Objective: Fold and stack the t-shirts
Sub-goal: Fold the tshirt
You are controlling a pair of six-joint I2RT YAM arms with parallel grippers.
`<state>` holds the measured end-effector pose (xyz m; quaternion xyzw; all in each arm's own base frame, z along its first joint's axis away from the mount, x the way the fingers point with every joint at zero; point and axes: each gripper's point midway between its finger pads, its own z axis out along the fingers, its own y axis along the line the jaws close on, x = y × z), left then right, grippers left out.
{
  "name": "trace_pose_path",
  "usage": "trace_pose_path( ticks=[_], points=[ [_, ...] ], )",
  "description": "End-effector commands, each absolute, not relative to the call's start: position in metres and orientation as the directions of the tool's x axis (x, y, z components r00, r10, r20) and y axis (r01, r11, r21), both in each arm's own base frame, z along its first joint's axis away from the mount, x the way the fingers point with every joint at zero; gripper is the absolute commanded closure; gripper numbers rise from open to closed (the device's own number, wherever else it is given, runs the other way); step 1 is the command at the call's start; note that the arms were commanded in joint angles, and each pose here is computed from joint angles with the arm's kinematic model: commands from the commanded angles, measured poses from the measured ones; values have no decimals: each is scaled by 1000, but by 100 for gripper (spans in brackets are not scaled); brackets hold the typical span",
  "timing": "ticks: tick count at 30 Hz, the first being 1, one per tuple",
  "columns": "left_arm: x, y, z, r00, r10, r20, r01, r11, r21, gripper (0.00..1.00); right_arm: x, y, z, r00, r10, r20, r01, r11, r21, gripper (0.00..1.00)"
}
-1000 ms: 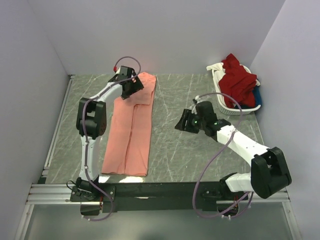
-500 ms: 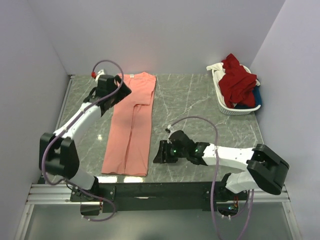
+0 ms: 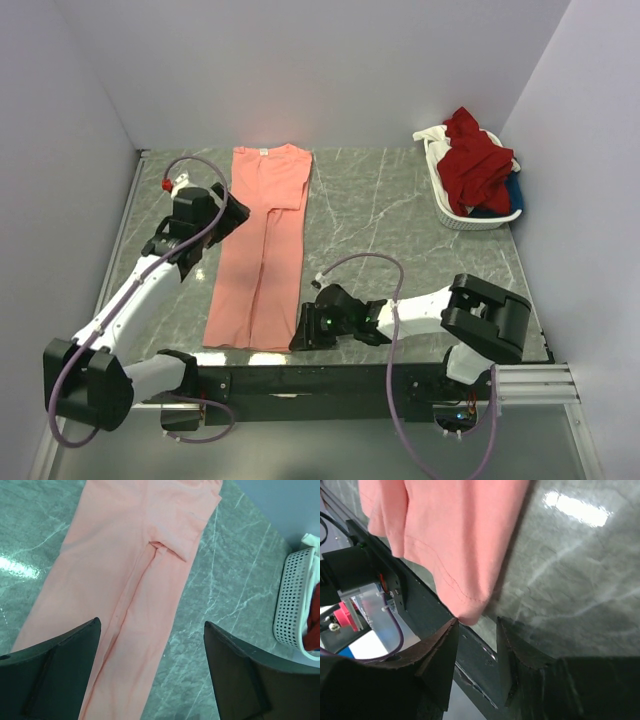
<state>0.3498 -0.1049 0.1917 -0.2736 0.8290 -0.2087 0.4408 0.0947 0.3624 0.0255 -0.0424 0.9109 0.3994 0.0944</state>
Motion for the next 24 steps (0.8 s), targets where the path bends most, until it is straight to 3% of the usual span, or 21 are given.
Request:
trace_pose_path(
  ticks=[1, 6, 12, 18, 24],
  points=[
    [341, -103, 198, -448, -639, -625, -249, 761, -599, 11, 102, 377, 33, -974, 46, -220, -141, 639, 756, 57],
    [329, -105, 188, -471, -637, -610, -241, 758, -606, 11, 102, 377, 27, -976, 50, -213, -131, 644, 754, 58],
    [319, -113, 177, -502, -633, -589, -222, 753, -620, 12, 102, 378, 17, -977, 24, -211, -142, 662, 736, 82],
    [312, -134, 172, -547, -608, -575, -189, 759, -623, 13, 119, 334, 3, -971, 74, -226, -106, 715, 691, 99],
    [303, -168, 159, -608, -571, -553, -171, 773, -610, 14, 138, 269, -2, -953, 150, -262, -61, 754, 654, 100]
  ],
)
